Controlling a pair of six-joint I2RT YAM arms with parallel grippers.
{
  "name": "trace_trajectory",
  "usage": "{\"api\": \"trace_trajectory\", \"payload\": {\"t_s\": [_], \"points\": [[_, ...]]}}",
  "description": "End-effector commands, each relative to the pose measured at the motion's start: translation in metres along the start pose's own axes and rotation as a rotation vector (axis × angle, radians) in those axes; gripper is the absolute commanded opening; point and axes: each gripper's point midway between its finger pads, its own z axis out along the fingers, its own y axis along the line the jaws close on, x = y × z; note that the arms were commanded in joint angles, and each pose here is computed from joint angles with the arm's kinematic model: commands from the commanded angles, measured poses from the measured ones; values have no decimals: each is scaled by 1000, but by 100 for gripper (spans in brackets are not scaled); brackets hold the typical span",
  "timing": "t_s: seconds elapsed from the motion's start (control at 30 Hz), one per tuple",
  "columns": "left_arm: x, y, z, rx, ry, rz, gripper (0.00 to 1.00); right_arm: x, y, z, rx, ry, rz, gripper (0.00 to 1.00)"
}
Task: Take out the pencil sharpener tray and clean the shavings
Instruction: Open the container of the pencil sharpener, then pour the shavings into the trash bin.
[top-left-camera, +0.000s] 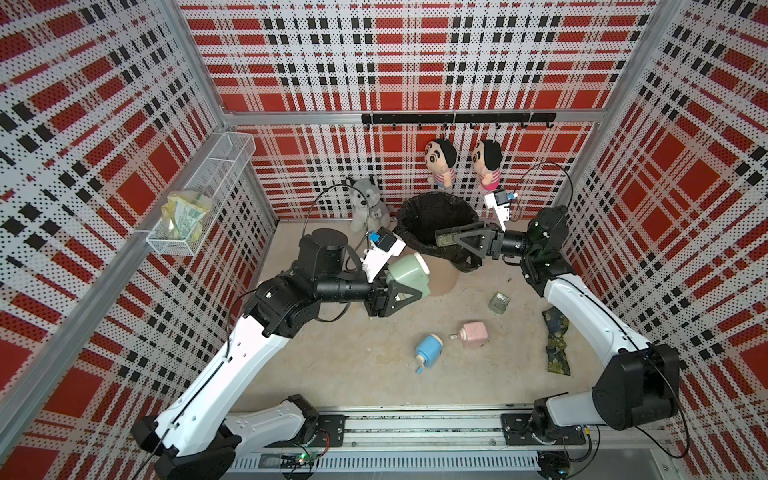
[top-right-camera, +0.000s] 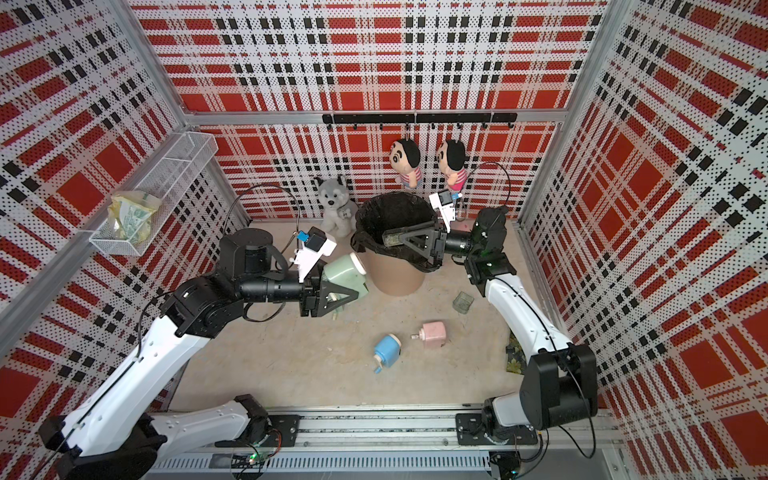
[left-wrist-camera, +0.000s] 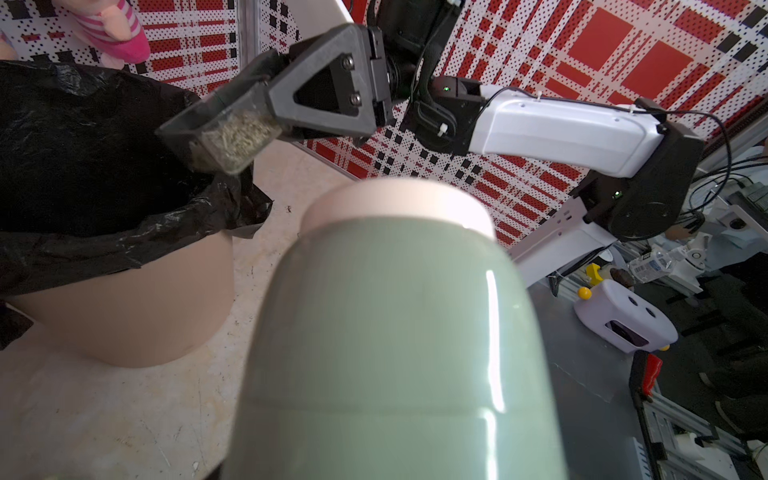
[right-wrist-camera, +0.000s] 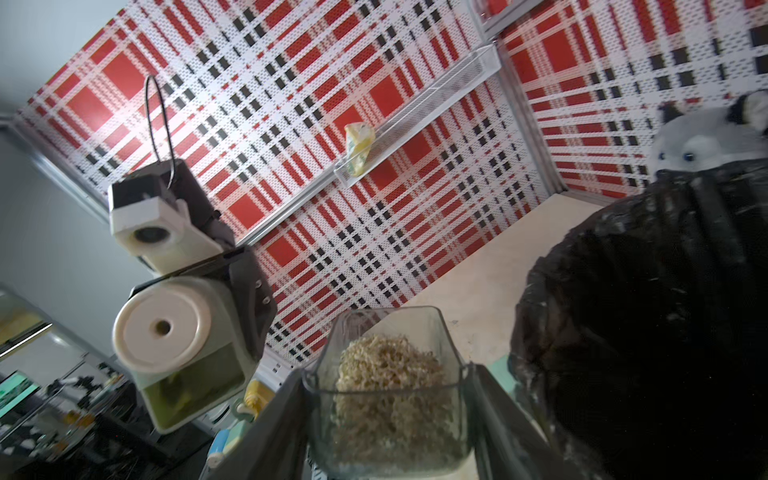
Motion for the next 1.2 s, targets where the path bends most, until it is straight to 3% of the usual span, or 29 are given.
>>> {"api": "trace_trajectory", "payload": {"t_s": [0.0,0.37,0.77,1.17], "points": [[-5,2,-2,-13,-20,29,51,-14,-32,-1,168,-32,61,54],[-4,3,-4,-30,-29,34,51,-8,-101,-9,432,-41,351,53],[1,9,-9,-78,-38,24,52,-19,-99,-19,377,-153,656,53],[15,70,1,-361,9,-15,51,-20,-106,-20,256,-301,956,52]]}}
